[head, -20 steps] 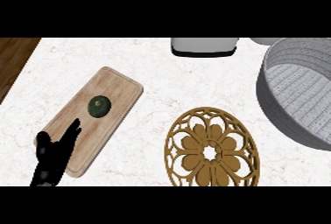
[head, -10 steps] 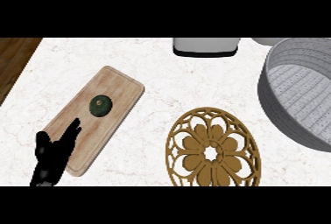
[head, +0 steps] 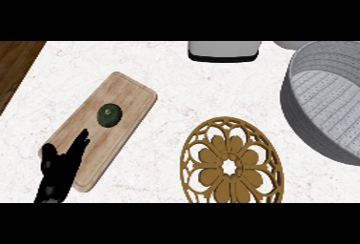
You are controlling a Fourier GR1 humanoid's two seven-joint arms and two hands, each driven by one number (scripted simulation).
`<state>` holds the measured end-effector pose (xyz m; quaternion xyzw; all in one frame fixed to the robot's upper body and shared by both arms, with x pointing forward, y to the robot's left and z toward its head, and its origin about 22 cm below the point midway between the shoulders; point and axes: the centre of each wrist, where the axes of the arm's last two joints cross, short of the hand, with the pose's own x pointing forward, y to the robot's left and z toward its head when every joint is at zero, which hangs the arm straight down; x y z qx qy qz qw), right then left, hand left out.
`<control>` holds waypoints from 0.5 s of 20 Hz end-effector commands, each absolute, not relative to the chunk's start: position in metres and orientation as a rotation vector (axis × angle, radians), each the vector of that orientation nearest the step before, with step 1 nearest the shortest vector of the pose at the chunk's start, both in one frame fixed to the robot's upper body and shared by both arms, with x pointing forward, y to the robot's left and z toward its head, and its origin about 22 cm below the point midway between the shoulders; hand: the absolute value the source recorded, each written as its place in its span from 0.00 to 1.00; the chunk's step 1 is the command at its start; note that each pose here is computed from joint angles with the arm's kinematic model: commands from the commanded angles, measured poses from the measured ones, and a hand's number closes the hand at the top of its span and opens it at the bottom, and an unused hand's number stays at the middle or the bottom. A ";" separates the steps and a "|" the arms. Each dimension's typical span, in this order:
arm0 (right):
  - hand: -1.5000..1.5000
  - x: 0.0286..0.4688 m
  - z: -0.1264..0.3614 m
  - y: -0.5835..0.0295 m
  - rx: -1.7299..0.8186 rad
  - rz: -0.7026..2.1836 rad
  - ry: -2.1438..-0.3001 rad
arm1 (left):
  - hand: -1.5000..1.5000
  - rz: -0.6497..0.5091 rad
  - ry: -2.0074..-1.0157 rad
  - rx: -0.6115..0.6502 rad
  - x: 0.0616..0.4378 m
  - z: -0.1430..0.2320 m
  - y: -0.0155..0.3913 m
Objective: Pick the bell pepper from the placemat and place it in the basket
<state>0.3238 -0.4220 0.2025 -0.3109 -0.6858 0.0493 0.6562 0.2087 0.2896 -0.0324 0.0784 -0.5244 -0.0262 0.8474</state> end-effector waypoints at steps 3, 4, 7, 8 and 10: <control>1.00 0.335 0.165 -0.427 -0.678 0.103 -1.566 | 0.50 -0.026 -1.025 0.149 0.193 -0.049 0.313; 1.00 0.333 0.151 -0.442 -0.680 0.099 -1.554 | 0.50 -0.045 -1.027 0.150 0.193 -0.062 0.270; 1.00 0.322 0.159 -0.470 -0.990 0.114 -1.401 | 0.50 -0.044 -1.012 0.141 0.211 -0.044 0.288; 1.00 0.327 0.168 -0.465 -0.998 0.212 -1.385 | 0.50 -0.048 -1.028 0.163 0.201 -0.045 0.304; 1.00 0.305 0.141 -0.491 -0.956 0.269 -1.409 | 0.50 -0.049 -1.009 0.124 0.197 -0.050 0.289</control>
